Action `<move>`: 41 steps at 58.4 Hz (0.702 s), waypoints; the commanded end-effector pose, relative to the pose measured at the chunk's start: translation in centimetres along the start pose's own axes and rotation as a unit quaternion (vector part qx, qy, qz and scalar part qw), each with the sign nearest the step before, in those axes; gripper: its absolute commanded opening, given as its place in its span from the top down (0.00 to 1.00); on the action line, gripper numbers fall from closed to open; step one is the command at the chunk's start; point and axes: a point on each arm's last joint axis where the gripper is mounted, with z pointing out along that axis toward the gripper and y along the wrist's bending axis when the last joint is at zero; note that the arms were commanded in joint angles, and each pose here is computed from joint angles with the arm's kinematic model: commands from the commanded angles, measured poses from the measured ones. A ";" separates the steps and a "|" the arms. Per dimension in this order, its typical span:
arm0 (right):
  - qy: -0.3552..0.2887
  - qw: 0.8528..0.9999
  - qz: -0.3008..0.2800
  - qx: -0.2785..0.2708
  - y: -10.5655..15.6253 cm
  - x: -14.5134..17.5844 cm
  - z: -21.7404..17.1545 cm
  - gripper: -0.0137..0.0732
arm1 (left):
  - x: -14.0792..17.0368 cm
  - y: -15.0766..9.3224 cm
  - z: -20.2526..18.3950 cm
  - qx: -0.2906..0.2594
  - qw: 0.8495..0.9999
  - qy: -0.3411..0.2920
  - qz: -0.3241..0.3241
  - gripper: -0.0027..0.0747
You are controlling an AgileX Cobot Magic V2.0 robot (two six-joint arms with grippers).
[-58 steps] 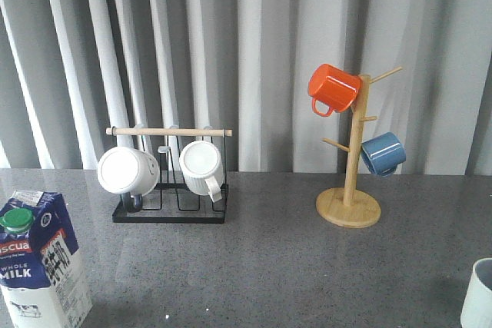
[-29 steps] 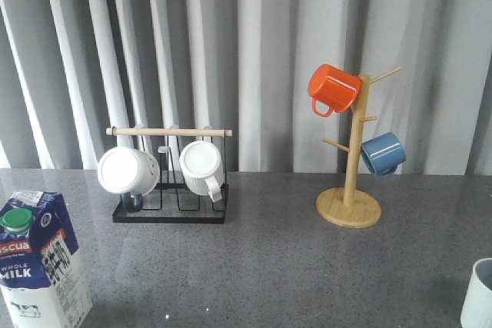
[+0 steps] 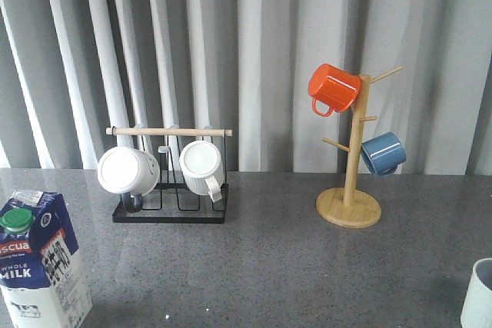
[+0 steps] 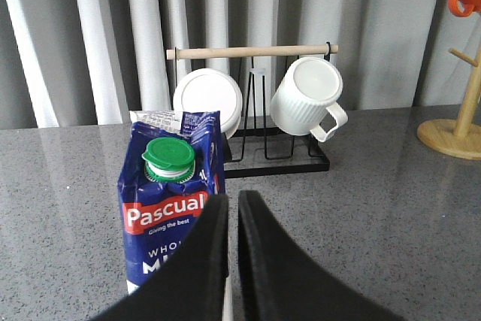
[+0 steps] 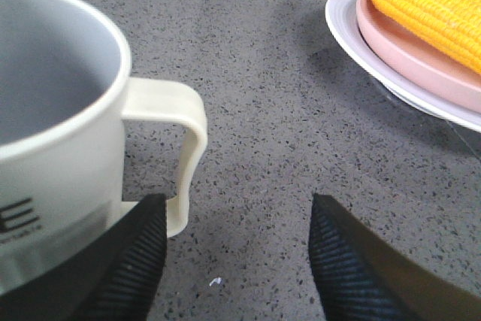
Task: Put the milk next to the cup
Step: 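Lower the right gripper around the handle of the white HOME mug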
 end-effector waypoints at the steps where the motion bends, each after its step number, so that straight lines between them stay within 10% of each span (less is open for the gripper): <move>1: -0.061 0.998 -0.004 0.019 -0.5 -1.6 0.1 0.36 | -1.8 -0.2 -0.2 0.006 0.999 -0.053 -0.005 0.92; 41: -0.090 0.995 -0.020 0.031 -0.7 -2.6 2.6 0.36 | -2.0 -0.2 -0.2 0.007 0.998 -0.064 -0.005 0.91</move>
